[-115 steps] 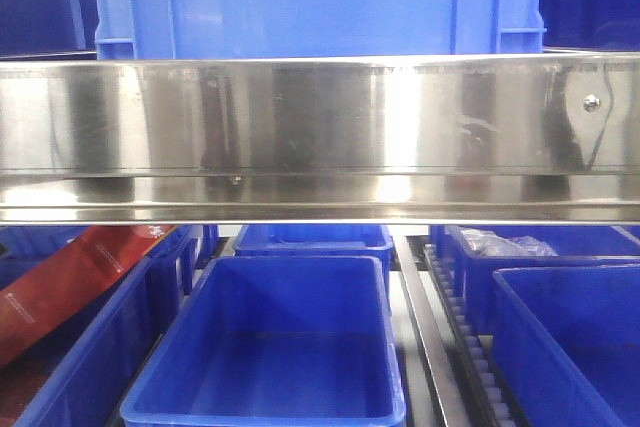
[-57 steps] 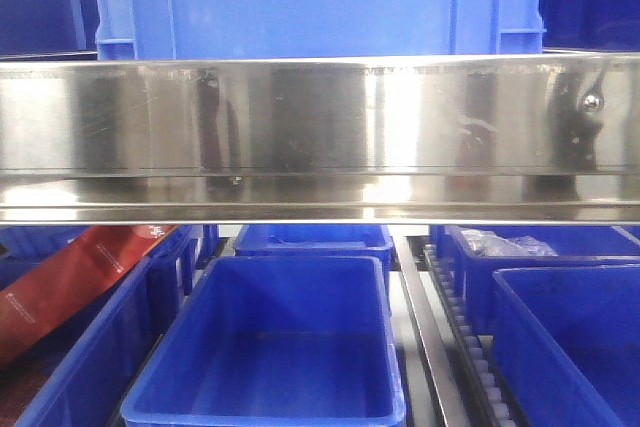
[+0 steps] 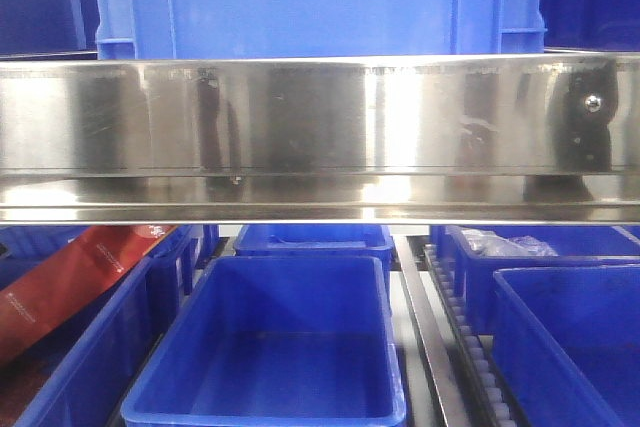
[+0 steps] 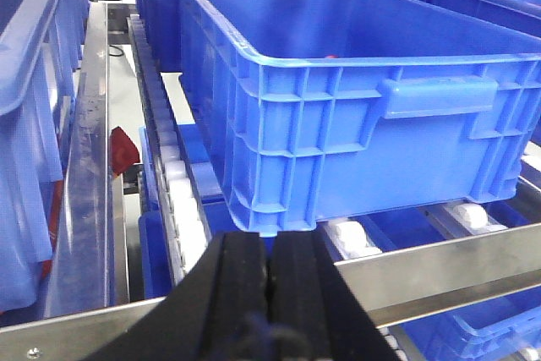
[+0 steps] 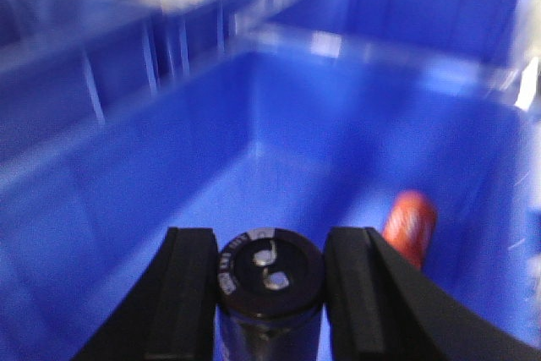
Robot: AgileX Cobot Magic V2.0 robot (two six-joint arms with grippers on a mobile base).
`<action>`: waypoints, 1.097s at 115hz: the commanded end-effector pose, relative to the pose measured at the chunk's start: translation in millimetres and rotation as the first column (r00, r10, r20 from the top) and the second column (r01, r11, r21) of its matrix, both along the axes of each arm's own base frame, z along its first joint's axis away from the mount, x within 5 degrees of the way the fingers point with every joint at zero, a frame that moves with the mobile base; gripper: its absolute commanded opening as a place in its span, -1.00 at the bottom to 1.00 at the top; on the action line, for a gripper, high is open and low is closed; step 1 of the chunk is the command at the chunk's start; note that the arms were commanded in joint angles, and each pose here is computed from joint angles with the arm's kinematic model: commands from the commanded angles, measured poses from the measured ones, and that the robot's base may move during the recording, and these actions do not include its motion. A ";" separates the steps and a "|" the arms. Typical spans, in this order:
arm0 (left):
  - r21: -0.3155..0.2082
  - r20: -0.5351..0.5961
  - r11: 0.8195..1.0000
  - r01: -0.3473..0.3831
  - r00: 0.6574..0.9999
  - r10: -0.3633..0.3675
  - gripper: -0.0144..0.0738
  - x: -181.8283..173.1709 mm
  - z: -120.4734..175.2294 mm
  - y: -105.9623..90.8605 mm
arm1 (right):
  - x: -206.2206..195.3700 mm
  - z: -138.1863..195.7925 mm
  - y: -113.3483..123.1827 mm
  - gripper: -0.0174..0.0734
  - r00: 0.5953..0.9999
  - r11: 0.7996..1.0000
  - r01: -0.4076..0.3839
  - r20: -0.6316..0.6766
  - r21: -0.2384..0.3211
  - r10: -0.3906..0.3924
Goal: Place cylindrical capacitor in blue bin on shelf
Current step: 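Lower the right gripper into the blue bin and release the capacitor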
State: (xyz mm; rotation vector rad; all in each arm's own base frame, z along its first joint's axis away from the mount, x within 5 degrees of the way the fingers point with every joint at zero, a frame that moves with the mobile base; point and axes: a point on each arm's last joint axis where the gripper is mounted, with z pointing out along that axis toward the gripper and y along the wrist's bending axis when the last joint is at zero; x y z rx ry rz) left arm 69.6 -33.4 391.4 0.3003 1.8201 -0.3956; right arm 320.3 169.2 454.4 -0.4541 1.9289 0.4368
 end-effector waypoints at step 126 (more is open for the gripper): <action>-0.047 -0.023 0.999 0.015 1.000 -0.016 -0.92 -2.0 -0.7 -2.0 | -47.7 49.0 -26.0 -0.27 0.992 1.000 0.004 0.123 0.013 -0.005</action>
